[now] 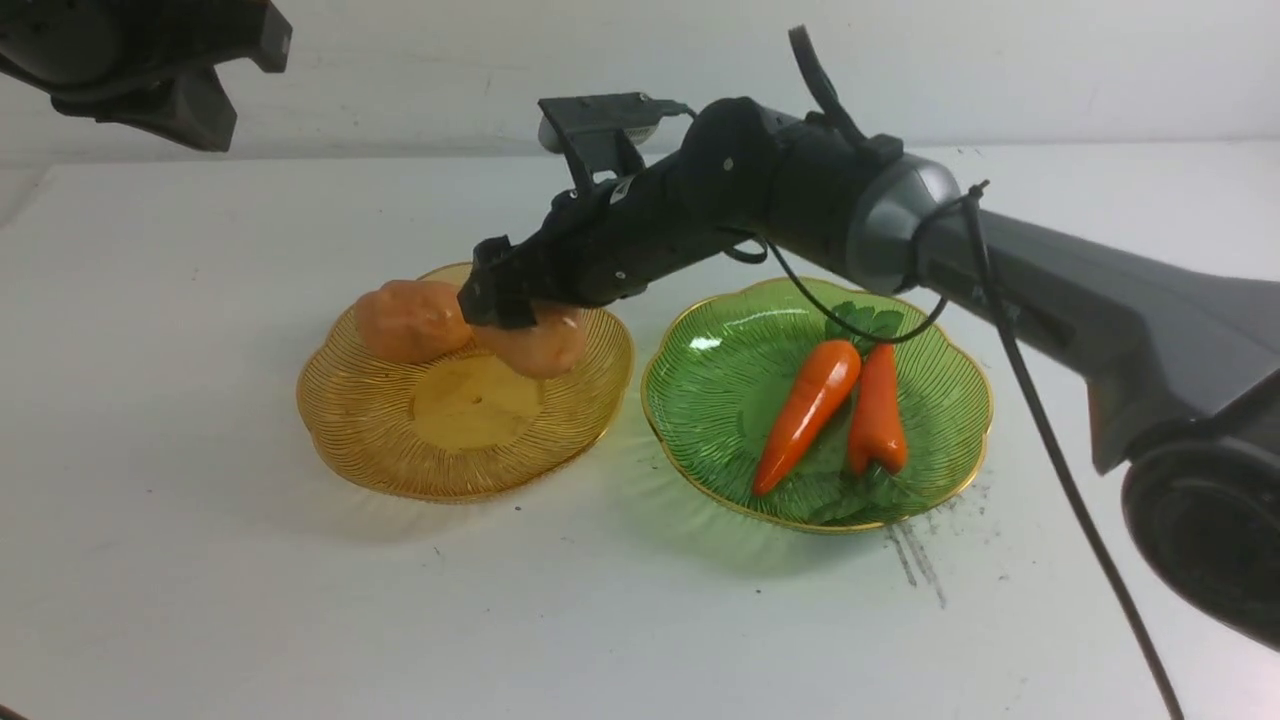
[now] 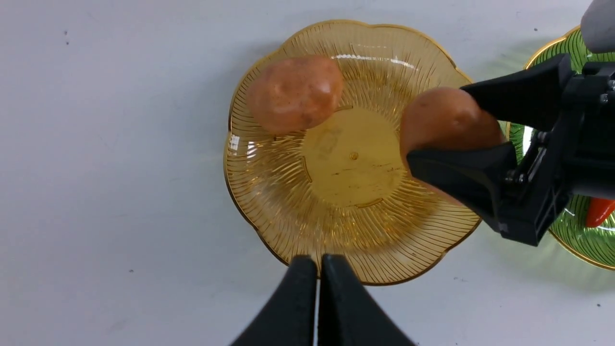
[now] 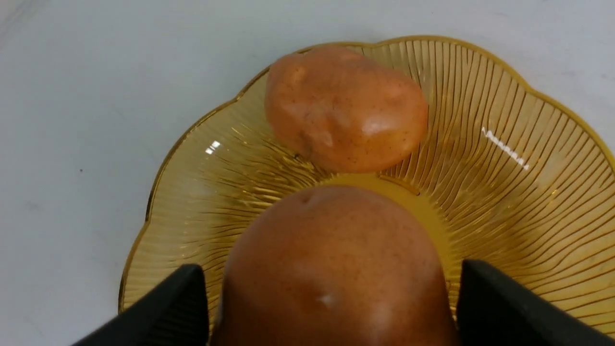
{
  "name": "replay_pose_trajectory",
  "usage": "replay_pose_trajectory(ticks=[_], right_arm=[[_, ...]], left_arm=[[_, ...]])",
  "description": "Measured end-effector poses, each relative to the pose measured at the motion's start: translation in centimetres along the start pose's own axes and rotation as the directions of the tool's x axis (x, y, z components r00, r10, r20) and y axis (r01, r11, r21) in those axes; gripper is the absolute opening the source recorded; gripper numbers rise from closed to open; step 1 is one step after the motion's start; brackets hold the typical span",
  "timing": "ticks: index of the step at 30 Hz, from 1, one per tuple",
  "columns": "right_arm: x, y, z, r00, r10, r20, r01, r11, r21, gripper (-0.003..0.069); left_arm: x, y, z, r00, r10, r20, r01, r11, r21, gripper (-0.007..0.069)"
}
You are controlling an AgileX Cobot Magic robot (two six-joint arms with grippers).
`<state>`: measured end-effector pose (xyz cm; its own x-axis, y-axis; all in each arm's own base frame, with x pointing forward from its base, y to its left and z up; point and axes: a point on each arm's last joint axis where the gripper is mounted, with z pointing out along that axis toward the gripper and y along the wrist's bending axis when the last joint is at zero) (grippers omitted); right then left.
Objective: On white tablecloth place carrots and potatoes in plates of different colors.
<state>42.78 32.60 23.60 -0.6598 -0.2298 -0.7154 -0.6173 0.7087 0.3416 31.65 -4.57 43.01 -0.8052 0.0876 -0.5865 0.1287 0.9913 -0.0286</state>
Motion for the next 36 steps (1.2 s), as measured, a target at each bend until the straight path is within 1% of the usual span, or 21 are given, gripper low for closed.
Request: replay_pose_trajectory(ticks=[3,7,9,11,12,14,15,16,17,19,20,22,23,24,27,29,31,32,33,35,36], right_arm=[[0.0,0.0,0.0,1.000,0.009,-0.004,-0.009,1.000,0.001,0.0687],[0.1,0.2,-0.2,0.999,-0.001,-0.041,0.001,1.000,-0.008,0.0691],[-0.2,0.4,-0.7,0.997,-0.030,-0.064,0.030,1.000,-0.003,0.0682],[-1.0,0.3,-2.0,0.994,-0.056,-0.097,0.058,0.998,0.022,0.0645],[-1.7,0.3,-3.2,0.991,-0.064,-0.117,0.070,0.996,0.047,0.0610],[-3.7,0.0,-6.9,0.988,-0.076,-0.137,0.095,0.986,0.134,0.0509],[-4.6,-0.3,-8.7,0.988,-0.078,-0.132,0.101,0.979,0.178,0.0445],[-4.8,-0.5,-9.2,0.988,-0.079,-0.131,0.104,0.975,0.198,0.0417],[-6.6,-0.7,-13.1,0.992,-0.084,-0.095,0.107,0.953,0.283,0.0301],[-8.6,-0.5,-17.9,0.995,-0.098,-0.008,0.094,0.926,0.365,0.0164],[-9.6,-0.1,-21.1,0.992,-0.113,0.061,0.080,0.912,0.402,0.0086],[-10.6,1.2,-25.7,0.979,-0.136,0.152,0.058,0.902,0.428,0.0027],[-10.8,2.0,-28.0,0.970,-0.150,0.193,0.053,0.900,0.432,0.0009],[-10.9,2.2,-28.5,0.968,-0.152,0.200,0.052,0.899,0.434,0.0004],[-10.7,5.6,-36.1,0.923,-0.202,0.327,0.046,0.903,0.428,-0.0013],[-10.2,7.0,-39.3,0.899,-0.221,0.378,0.044,0.904,0.425,-0.0014],[-9.7,7.9,-41.4,0.881,-0.235,0.411,0.043,0.905,0.424,-0.0014],[-9.7,8.0,-41.7,0.878,-0.237,0.416,0.043,0.905,0.424,-0.0014],[-9.1,8.9,-43.7,0.860,-0.248,0.446,0.043,0.906,0.422,-0.0015],[-8.4,9.5,-45.4,0.848,-0.256,0.463,0.043,0.906,0.422,-0.0015],[-8.3,9.6,-45.6,0.848,-0.257,0.464,0.043,0.906,0.422,-0.0015]], left_arm=[[0.0,0.0,-0.1,1.000,0.000,0.003,0.000,1.000,0.000,-0.0003],[0.1,0.0,-0.8,1.000,0.000,0.019,0.000,1.000,0.002,-0.0003],[0.3,0.0,-1.8,0.999,0.007,0.040,-0.007,1.000,0.003,-0.0003],[0.6,0.0,-3.5,0.997,0.020,0.079,-0.020,1.000,-0.002,-0.0003],[1.0,0.0,-4.9,0.993,0.023,0.112,-0.022,1.000,-0.006,-0.0003],[2.2,0.1,-8.9,0.978,0.046,0.204,-0.043,0.999,-0.021,-0.0003],[2.8,0.0,-10.5,0.969,0.049,0.242,-0.045,0.999,-0.023,-0.0003],[3.3,0.0,-11.2,0.967,0.049,0.252,-0.045,0.999,-0.023,-0.0003],[4.7,0.0,-14.6,0.940,0.052,0.338,-0.046,0.999,-0.025,-0.0003],[6.5,0.0,-17.7,0.911,0.053,0.409,-0.046,0.999,-0.027,-0.0003],[7.9,0.0,-19.8,0.888,0.053,0.457,-0.045,0.999,-0.028,-0.0003],[10.2,0.0,-22.6,0.853,0.053,0.519,-0.044,0.999,-0.030,-0.0003],[11.5,0.0,-23.9,0.832,0.053,0.553,-0.044,0.999,-0.030,-0.0003],[12.0,0.0,-24.4,0.824,0.053,0.564,-0.044,0.999,-0.031,-0.0003],[16.9,0.2,-27.1,0.771,0.058,0.634,-0.036,0.998,-0.048,-0.0003],[19.7,0.5,-27.5,0.757,0.060,0.651,-0.020,0.997,-0.068,-0.0003],[21.9,0.9,-27.1,0.758,0.051,0.651,0.005,0.996,-0.084,-0.0003],[22.5,0.9,-27.3,0.750,0.052,0.659,0.007,0.996,-0.086,-0.0003],[24.4,1.1,-26.6,0.745,0.034,0.667,0.036,0.995,-0.090,-0.0003],[26.4,1.3,-25.9,0.708,0.018,0.706,0.060,0.995,-0.085,-0.0003],[26.7,1.3,-26.1,0.701,0.015,0.713,0.062,0.995,-0.082,-0.0003]])
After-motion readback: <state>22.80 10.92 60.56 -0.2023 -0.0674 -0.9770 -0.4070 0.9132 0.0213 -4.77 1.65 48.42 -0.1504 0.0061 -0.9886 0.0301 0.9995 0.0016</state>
